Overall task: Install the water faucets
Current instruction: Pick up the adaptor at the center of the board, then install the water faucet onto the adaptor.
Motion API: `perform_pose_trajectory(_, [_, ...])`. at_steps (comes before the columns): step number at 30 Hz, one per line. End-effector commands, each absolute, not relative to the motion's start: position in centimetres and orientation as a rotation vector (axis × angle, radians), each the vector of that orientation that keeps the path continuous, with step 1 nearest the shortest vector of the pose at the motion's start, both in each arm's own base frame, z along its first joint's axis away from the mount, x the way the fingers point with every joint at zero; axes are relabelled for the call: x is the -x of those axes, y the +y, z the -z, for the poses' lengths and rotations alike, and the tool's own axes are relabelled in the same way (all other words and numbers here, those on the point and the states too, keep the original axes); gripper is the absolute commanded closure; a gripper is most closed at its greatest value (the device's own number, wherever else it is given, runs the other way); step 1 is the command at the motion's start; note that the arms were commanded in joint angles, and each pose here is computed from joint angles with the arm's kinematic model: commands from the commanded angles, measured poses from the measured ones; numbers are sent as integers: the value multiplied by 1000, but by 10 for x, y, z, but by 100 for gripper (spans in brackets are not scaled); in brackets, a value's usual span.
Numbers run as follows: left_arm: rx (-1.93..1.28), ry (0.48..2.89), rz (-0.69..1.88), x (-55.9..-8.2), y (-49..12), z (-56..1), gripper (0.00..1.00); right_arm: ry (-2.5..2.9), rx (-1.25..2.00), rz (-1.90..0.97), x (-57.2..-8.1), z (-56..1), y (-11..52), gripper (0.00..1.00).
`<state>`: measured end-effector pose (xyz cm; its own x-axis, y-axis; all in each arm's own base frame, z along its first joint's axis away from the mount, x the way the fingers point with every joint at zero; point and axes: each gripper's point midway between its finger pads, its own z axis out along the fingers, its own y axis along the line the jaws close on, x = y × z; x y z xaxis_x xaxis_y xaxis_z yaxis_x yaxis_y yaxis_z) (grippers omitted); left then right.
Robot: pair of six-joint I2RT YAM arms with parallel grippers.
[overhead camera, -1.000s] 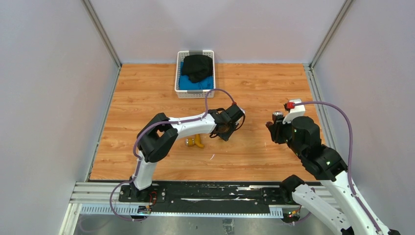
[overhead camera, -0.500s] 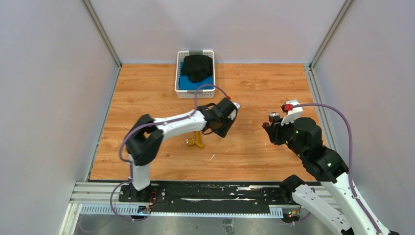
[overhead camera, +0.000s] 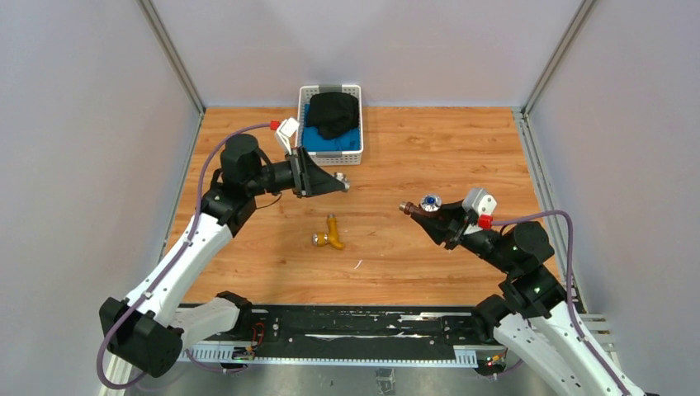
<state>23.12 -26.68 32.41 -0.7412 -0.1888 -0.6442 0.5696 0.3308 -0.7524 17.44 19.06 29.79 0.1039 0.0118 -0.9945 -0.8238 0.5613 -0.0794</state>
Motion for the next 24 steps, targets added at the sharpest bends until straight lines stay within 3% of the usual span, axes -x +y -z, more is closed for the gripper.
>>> perform_pose_trajectory(1, [-343, 2013, 1849, -183, -255, -345, 100, 1013, 867, -598, -167, -361, 199, 100])
perform_pose_trajectory(12, [-332, 2041, 2041, -153, -250, -358, 100, 778, 1085, -143, -148, -372, 238, 100])
perform_pose_trajectory(24, [-639, 1990, 2049, -134, -244, -344, 100, 439, 1261, 390, -124, -351, 262, 100])
